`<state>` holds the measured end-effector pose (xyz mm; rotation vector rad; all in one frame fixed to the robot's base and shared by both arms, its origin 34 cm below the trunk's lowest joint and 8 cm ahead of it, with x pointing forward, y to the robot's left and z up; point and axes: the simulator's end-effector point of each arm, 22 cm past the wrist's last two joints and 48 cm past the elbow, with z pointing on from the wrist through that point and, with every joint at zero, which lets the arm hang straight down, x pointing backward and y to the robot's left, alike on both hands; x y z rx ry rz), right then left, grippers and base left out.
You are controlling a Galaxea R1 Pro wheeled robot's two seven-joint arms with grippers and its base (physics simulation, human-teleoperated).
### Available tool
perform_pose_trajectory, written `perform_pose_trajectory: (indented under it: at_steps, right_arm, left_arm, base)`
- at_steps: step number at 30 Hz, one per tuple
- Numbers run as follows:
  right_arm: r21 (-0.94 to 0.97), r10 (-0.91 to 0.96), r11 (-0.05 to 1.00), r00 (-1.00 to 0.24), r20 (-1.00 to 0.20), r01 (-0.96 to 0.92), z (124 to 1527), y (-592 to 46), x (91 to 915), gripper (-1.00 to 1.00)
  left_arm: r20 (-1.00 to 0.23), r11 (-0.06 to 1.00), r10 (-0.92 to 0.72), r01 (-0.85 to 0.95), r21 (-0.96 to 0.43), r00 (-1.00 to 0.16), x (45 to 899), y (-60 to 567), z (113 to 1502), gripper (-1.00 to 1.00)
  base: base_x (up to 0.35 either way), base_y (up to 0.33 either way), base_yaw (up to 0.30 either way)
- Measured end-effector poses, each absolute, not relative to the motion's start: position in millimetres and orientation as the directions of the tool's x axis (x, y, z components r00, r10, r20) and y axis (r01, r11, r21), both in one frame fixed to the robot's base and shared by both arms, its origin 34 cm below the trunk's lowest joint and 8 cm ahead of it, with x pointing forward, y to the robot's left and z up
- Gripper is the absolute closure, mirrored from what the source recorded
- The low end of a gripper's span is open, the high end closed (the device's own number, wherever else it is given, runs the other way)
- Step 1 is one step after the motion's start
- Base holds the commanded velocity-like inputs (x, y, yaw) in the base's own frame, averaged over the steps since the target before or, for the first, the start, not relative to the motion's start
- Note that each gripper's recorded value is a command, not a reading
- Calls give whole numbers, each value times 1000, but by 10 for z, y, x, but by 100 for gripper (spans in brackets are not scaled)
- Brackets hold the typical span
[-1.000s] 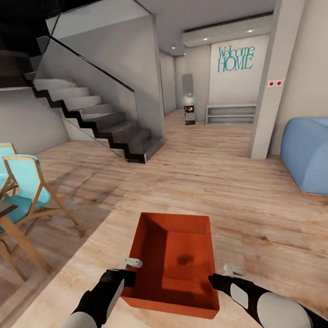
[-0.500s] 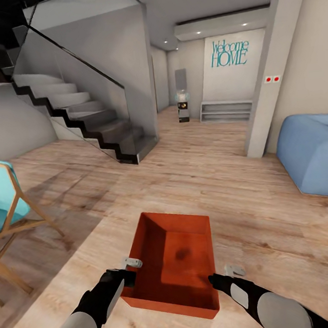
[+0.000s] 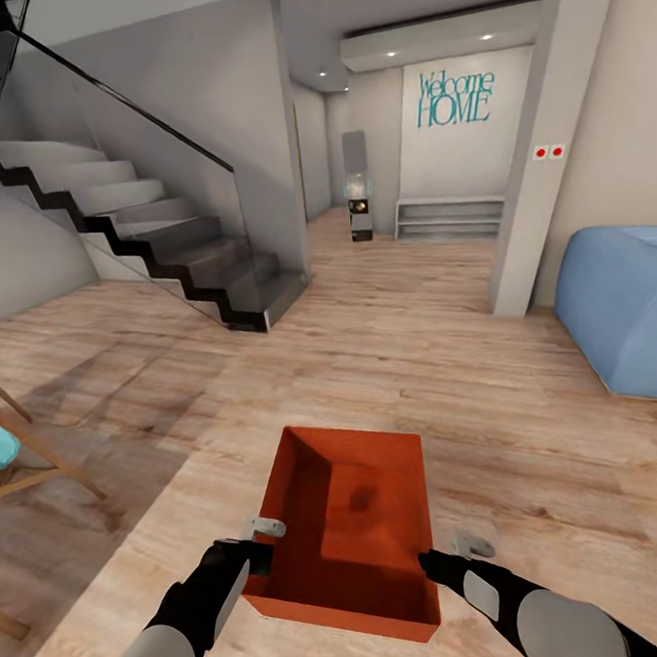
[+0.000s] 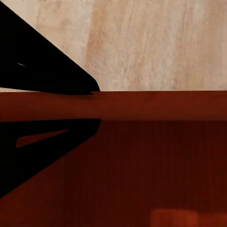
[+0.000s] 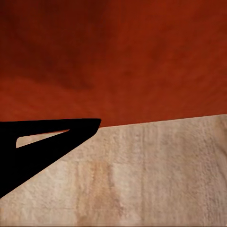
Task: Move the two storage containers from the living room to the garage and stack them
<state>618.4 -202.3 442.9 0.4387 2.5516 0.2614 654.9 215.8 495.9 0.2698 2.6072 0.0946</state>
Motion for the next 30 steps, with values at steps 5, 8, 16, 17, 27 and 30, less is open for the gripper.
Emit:
perform_pose_trajectory:
  at_steps: [5,8,16,17,27,30]
  right_arm:
    - [269,361,928,-804,-472,259,4426,-2033,6181,100]
    - [268,360,928,-804,-473,258,4428,-2031,6183,100]
    - [268,360,928,-804,-473,258,4427,-2028,6182,100]
    - [267,357,929,-805,-473,256,4426,-2027,6180,100]
    - [265,351,931,-808,-473,250,4423,-2017,6173,100]
    - [266,352,931,-808,-473,250,4423,-2017,6174,100]
  left_arm:
    - [-486,978,210,174,118,-848,6550,2152,4960,100]
    - [-486,978,210,173,119,-848,6551,2154,4961,100]
    - [-486,978,210,173,119,-849,6550,2157,4960,100]
    - [-484,978,209,173,118,-850,6542,2159,4952,100]
    - [-446,979,205,180,97,-871,6380,2055,4806,100]
    - [-446,979,205,180,97,-871,6379,2054,4805,100]
  base:
    - [341,0,0]
    - [341,0,0]
    - [341,0,0]
    - [341,0,0]
    - [341,0,0]
    - [341,0,0]
